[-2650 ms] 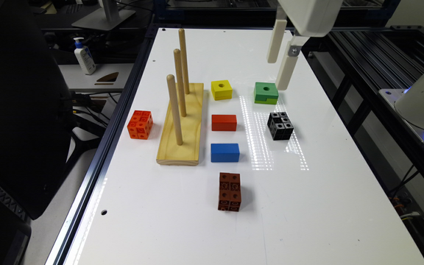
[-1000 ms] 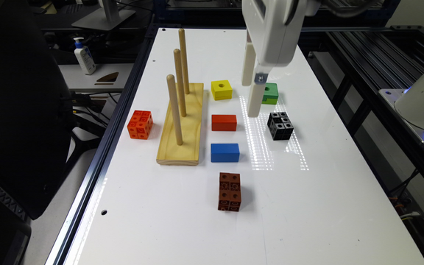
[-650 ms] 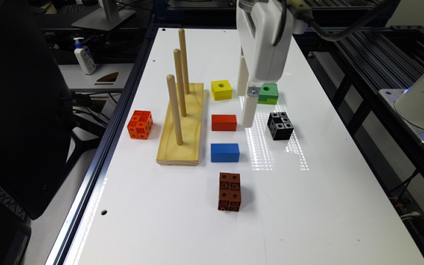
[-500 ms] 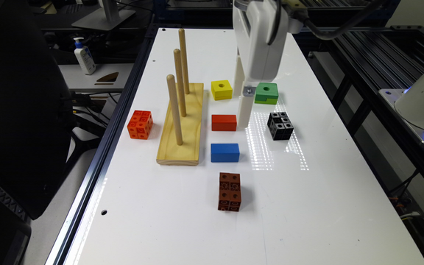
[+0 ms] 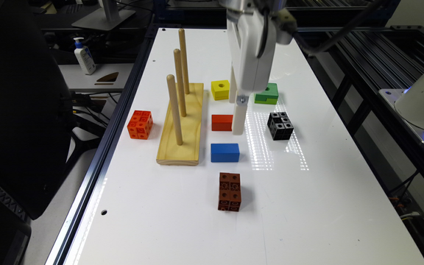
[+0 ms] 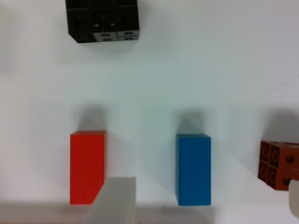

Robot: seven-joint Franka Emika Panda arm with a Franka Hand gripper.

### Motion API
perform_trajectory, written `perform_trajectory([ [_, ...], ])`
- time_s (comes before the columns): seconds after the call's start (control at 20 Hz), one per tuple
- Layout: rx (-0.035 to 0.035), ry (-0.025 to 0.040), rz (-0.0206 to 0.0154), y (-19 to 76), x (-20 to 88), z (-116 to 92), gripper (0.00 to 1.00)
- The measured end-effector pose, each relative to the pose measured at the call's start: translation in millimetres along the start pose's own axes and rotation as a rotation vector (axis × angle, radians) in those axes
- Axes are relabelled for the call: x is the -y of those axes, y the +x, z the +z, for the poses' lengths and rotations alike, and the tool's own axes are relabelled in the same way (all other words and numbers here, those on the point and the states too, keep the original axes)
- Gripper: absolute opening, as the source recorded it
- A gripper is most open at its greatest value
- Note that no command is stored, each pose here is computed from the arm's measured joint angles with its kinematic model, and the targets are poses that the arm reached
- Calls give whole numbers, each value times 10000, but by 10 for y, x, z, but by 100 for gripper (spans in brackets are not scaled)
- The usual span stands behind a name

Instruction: Pick up narrow blue stick.

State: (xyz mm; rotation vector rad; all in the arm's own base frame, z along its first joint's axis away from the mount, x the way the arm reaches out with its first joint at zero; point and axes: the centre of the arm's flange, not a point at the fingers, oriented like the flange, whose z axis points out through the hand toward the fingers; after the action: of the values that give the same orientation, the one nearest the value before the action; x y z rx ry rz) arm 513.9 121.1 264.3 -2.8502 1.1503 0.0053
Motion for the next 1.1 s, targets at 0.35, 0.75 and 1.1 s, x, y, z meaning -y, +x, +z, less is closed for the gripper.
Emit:
perform_trajectory([
  [0.35,73,-14,21,8,-2,131,100],
  [0.75,135,62,43,37,-12,475,100],
  [1.1,51,203,3,57,61,420,100],
])
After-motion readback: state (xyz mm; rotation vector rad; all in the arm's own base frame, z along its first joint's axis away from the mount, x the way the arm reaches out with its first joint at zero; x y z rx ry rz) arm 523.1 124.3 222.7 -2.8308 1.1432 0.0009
